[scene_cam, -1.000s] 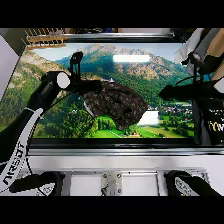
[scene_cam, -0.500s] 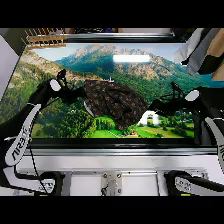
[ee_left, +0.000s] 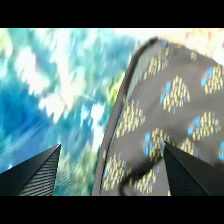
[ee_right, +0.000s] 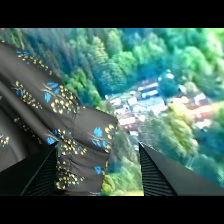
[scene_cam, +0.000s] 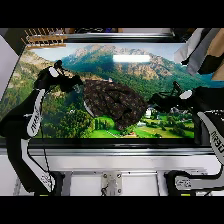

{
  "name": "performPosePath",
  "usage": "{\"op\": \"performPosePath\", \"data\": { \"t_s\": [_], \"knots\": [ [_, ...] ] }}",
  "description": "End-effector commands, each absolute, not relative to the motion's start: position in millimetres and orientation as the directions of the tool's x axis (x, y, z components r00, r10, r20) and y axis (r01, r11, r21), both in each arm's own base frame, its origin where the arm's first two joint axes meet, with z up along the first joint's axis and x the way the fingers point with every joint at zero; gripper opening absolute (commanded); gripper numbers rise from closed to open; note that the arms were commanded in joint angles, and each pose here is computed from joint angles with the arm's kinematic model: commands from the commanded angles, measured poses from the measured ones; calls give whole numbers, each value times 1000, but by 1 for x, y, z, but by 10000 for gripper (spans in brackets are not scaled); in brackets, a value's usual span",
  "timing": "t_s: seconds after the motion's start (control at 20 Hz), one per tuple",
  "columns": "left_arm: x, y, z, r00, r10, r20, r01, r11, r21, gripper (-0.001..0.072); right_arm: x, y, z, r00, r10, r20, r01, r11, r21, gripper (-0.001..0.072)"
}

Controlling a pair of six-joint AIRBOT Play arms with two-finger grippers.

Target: Fold the clothes and pants, and hang the long-sleeved shirts on hangers.

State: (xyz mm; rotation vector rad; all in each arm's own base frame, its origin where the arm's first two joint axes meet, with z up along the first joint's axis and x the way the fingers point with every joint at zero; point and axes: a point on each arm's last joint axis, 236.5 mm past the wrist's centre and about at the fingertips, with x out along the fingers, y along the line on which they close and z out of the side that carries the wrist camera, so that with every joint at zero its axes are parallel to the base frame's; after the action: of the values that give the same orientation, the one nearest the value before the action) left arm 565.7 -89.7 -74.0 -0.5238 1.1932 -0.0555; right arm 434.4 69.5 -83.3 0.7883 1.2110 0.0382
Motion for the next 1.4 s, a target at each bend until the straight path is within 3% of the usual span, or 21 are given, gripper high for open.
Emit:
{"op": "performPosePath", "data": {
  "t_s": [0.0,0.2,0.35,0.4,0.45,0.6,0.65,0.7,0.75,0.8,0.85,0.95,1.1,1.2,1.35],
  "knots": [
    [579,-109,-90,331,-354,-875,-203,879,-432,707,436,85,-93,362,448,-817,347,749,565,520],
    [589,-145,-96,314,-451,-836,-175,838,-518,707,434,94,-94,351,456,-818,324,760,563,520],
    [582,-154,-112,295,-445,-846,-176,845,-505,707,435,93,-94,354,454,-818,326,760,563,518],
    [581,-154,-116,295,-442,-847,-182,844,-504,707,436,93,-95,357,451,-818,326,761,561,501],
    [581,-159,-117,297,-446,-844,-181,842,-509,696,437,93,-97,357,450,-819,329,759,561,438],
    [584,-161,-115,309,-446,-840,-186,838,-514,528,438,101,-105,352,450,-821,327,762,559,430],
    [582,-163,-115,305,-448,-841,-187,837,-514,298,438,105,-109,351,448,-822,326,765,556,428],
    [582,-162,-115,303,-448,-841,-189,837,-514,90,440,108,-113,354,443,-824,321,770,552,370],
    [581,-161,-115,299,-448,-843,-191,837,-513,23,442,109,-114,362,436,-824,316,774,549,173],
    [581,-157,-111,298,-448,-843,-192,837,-512,21,445,108,-113,378,428,-821,314,775,549,47],
    [583,-152,-101,311,-447,-839,-189,836,-515,6,450,105,-108,396,418,-817,304,780,547,19],
    [598,-141,-57,390,-436,-811,-141,842,-521,6,463,89,-78,446,378,-811,214,835,507,18],
    [618,-118,79,617,-409,-672,-5,852,-523,6,483,58,28,565,311,-764,59,909,414,18],
    [599,-108,185,740,-398,-542,112,868,-484,6,480,42,130,673,278,-685,-28,935,352,18],
    [525,-103,316,848,-392,-357,242,885,-398,6,444,39,269,827,257,-500,-121,950,289,19]
  ]
}}
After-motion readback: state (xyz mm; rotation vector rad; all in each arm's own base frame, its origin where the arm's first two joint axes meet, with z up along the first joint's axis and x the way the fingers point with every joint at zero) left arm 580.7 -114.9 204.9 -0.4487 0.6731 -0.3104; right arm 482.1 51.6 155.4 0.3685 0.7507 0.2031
